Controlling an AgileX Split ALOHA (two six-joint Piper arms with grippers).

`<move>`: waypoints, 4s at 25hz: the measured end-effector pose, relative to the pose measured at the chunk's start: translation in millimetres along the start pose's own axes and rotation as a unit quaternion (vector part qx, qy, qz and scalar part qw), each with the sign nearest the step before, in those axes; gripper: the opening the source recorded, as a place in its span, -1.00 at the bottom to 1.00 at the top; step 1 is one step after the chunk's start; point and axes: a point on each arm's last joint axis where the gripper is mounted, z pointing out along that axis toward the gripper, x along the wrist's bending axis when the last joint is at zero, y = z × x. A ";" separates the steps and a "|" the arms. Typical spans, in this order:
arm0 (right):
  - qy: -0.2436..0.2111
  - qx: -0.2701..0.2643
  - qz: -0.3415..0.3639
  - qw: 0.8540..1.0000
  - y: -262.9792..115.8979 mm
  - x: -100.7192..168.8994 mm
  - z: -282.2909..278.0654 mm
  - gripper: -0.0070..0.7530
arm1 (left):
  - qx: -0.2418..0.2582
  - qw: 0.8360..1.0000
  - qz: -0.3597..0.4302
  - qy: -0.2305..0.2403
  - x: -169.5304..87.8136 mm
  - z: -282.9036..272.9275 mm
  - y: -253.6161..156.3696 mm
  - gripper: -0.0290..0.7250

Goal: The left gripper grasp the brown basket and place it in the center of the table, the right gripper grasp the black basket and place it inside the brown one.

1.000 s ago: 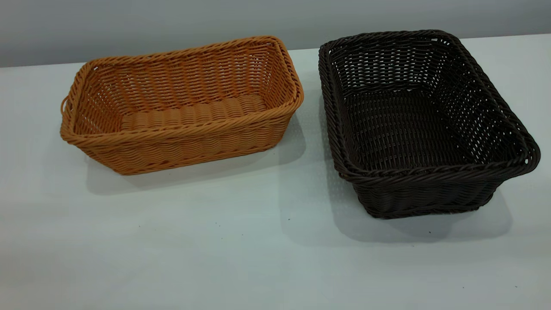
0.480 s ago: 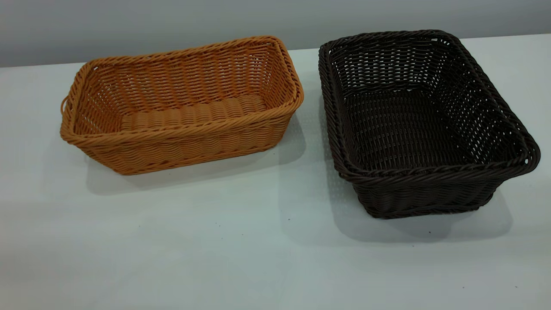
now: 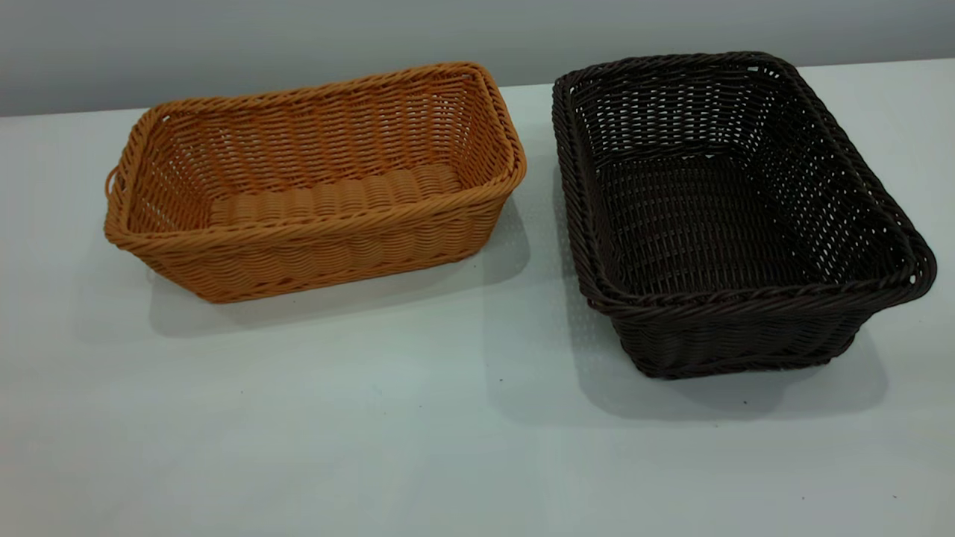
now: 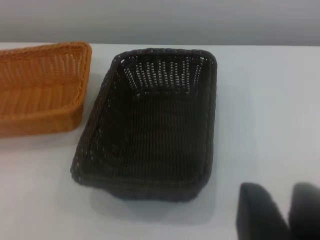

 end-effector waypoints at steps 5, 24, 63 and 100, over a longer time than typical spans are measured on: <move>0.027 0.028 0.050 0.998 22.5 -4.6 32.7 -0.20 | 0.003 0.994 0.092 -0.067 6.2 26.9 45.2 -0.34; 0.168 0.140 0.321 0.921 42.5 5.4 99.8 -0.10 | 0.195 0.901 0.357 -0.151 -36.5 166.5 60.8 0.08; 0.065 0.257 0.567 0.780 -28.3 -10.6 164.3 0.41 | 0.213 0.866 0.410 -0.192 -74.2 278.4 31.8 0.40; 0.004 0.319 0.609 0.727 -50.8 53.8 245.9 0.40 | 0.221 0.856 0.424 -0.195 -85.0 320.9 35.0 0.40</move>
